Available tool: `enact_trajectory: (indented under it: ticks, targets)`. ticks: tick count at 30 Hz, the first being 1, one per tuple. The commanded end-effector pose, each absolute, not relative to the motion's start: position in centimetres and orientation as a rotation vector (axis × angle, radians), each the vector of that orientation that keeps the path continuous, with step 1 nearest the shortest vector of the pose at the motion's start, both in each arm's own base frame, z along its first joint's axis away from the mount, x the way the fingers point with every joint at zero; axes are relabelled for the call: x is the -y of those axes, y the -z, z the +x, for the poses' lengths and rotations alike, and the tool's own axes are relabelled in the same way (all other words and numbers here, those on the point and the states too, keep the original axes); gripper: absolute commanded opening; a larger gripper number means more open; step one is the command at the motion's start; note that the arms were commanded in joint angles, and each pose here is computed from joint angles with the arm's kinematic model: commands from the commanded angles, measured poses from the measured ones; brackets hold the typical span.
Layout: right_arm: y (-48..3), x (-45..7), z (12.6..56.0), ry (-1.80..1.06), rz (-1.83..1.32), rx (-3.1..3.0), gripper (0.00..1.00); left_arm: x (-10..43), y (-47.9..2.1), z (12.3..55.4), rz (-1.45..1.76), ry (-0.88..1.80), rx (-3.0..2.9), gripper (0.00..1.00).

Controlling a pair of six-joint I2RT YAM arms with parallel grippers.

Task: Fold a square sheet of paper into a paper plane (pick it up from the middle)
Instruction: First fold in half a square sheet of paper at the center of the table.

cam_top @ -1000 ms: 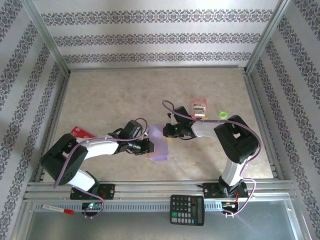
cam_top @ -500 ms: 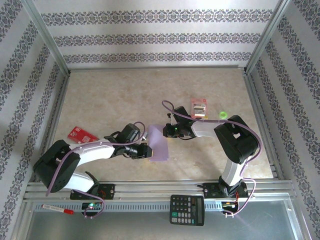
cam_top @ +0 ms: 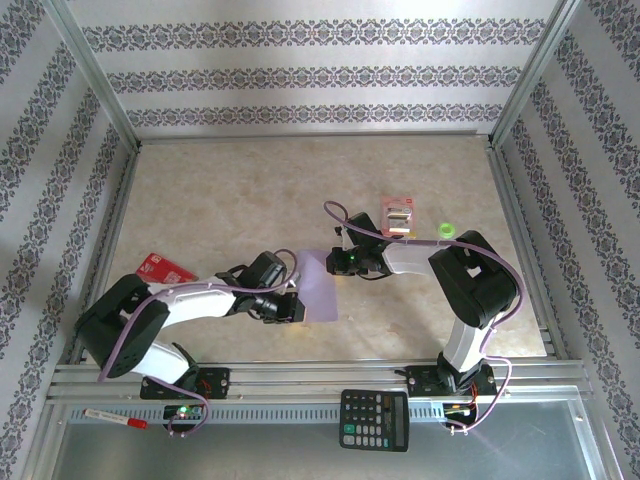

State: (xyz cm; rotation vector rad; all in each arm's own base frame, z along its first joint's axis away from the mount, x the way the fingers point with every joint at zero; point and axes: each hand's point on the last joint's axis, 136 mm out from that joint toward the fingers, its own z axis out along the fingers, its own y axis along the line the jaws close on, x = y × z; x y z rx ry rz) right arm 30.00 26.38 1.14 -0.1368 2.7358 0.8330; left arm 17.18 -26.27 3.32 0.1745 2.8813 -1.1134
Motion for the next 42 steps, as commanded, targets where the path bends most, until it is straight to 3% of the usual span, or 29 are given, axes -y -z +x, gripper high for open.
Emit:
enact_trajectory:
  ticks: [1,6,14,20,25,28,36,42]
  targets:
    - [3.8,-21.9,25.5,-0.559,-0.089,-2.983,0.08,27.9,-5.9,18.3,0.197,1.220,-2.769,0.13]
    - [3.6,-22.0,25.5,-0.562,-0.091,-2.977,0.08,27.4,-3.8,19.8,0.137,1.089,-2.828,0.12]
    - [2.0,-22.9,26.3,-0.611,-0.159,-2.937,0.09,24.6,-0.4,17.8,0.077,0.977,-2.950,0.10]
    - [-2.3,-24.4,26.6,-0.754,-0.240,-2.829,0.14,25.8,-4.4,19.8,0.055,1.139,-2.767,0.16]
    - [-4.9,-23.5,26.1,-0.756,-0.224,-2.761,0.19,24.5,-6.2,22.9,-0.063,1.091,-2.654,0.29]
    - [-5.3,-23.7,25.8,-0.776,-0.197,-2.739,0.23,25.3,-6.9,25.2,-0.051,1.080,-2.622,0.30]
    - [-5.1,-25.8,27.3,-0.824,-0.163,-2.683,0.25,28.0,-4.4,32.1,-0.075,1.150,-2.644,0.17]
    - [-0.9,-25.7,27.6,-0.743,-0.146,-2.781,0.17,27.0,-0.9,33.3,-0.171,1.154,-2.688,0.13]
